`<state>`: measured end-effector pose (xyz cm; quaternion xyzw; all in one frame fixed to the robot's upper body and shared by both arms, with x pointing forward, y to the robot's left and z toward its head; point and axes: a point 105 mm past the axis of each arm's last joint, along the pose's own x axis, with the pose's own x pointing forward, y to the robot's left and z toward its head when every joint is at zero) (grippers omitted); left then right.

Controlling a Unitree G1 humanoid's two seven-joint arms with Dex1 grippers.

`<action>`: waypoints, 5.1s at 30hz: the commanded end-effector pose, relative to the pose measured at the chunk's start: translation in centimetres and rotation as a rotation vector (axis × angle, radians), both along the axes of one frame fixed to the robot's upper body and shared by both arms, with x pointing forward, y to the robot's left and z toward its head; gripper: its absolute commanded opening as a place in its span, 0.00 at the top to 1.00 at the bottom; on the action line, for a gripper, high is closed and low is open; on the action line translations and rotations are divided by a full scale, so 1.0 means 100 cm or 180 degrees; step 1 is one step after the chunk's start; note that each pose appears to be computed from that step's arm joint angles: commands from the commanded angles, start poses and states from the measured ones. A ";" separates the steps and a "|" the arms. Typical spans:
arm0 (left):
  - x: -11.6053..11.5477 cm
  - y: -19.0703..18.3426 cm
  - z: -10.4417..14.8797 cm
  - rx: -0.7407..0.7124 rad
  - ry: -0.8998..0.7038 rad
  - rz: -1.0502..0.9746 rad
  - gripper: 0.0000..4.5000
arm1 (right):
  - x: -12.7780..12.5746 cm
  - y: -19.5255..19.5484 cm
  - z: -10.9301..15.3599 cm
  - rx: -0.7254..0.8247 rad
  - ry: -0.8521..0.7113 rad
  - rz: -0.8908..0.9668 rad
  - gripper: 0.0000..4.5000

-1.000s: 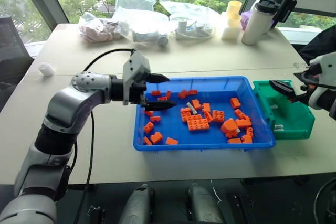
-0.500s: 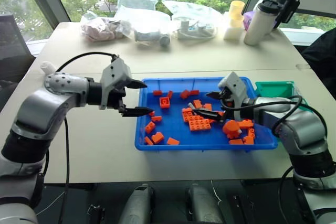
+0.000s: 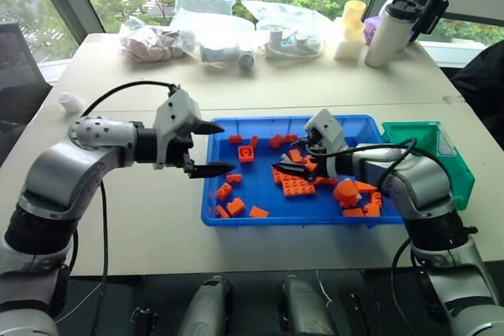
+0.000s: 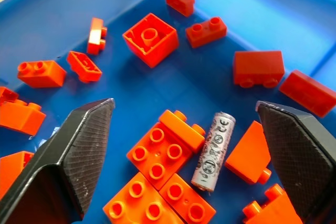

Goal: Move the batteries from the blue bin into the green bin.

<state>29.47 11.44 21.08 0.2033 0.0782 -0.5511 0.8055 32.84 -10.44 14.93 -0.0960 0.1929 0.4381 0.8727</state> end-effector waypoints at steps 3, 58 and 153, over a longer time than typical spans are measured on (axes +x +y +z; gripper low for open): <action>0.000 -0.001 0.013 -0.0050 -0.0162 -0.0008 0.00 | -0.009 0.003 0.001 -0.0050 -0.0031 0.0092 0.01; 0.003 -0.007 0.010 -0.0021 -0.0221 -0.0003 0.00 | 0.041 -0.064 -0.005 -0.0083 0.0080 -0.1508 0.86; 0.002 0.012 0.008 0.0152 -0.0167 0.0109 0.00 | 0.025 0.018 0.006 -0.0239 -0.0172 -0.0194 0.01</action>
